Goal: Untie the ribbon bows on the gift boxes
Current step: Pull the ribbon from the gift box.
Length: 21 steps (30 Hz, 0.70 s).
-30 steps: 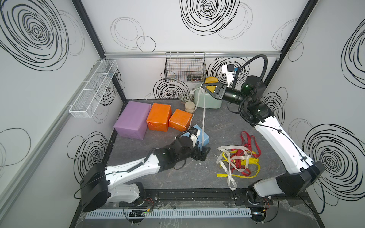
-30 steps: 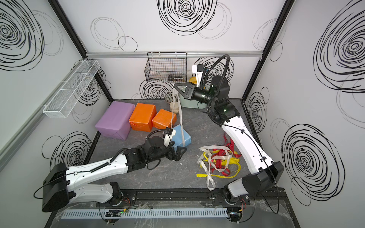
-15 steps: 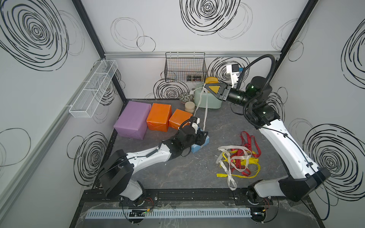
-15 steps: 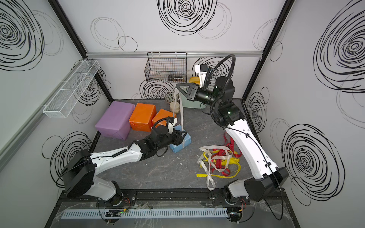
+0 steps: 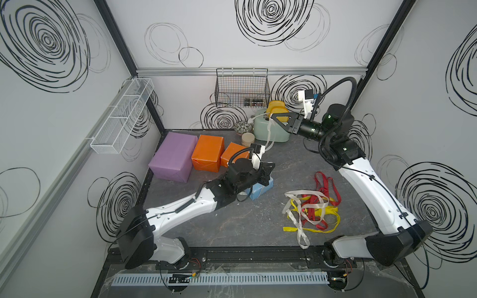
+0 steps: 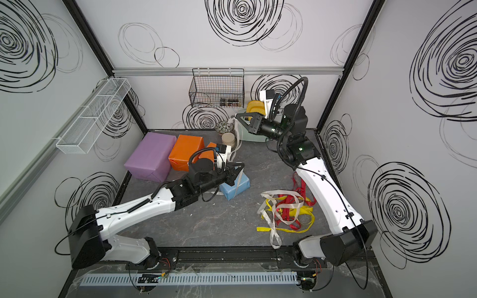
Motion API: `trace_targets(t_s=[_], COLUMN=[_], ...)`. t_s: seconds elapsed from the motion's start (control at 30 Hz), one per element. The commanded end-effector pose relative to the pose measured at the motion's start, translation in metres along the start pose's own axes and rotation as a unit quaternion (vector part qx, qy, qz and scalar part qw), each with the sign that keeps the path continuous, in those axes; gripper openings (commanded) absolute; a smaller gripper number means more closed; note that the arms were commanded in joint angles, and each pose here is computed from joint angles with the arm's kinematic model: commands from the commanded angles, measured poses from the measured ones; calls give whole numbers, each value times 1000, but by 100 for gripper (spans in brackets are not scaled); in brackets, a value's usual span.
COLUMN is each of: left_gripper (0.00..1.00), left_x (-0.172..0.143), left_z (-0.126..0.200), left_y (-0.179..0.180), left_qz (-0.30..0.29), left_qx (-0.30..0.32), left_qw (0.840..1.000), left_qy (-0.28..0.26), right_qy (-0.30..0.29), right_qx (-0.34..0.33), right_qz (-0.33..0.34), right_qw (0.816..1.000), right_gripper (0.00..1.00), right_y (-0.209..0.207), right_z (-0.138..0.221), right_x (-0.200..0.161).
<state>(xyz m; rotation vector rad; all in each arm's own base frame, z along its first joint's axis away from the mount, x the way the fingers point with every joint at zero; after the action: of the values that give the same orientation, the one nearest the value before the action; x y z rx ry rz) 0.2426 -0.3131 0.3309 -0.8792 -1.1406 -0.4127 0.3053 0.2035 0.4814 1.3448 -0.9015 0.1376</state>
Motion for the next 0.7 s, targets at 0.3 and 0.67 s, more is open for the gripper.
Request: trace_targets(t_s=[0.3, 0.67], left_gripper=[0, 12], left_x=[105, 53], left_z=[56, 5], left_y=[-81, -67], left_qz=[-39, -37], left_qx=[-83, -54], left_qw=[987, 998], left_qy=[-128, 5], right_qy=[-21, -22], right_qx=[14, 7], right_qz=[15, 11], right_qw=[1000, 1000], right_gripper=[0, 0], right_y=[11, 4], right_z=[18, 22], right_x=[7, 7])
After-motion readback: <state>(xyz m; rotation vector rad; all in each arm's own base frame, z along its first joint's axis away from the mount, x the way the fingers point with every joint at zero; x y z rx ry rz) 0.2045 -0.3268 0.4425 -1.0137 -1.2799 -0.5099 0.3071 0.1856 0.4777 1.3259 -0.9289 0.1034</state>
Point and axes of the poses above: each gripper's point midway between its finger pads, its own z axis back along the fingers, its own y axis along the line the jaws close on, x = y × z, the point moved 6 cm from there along z, back along the fingers, and after that the axes turned 7 degrees about -z, right-handed, at the moved point
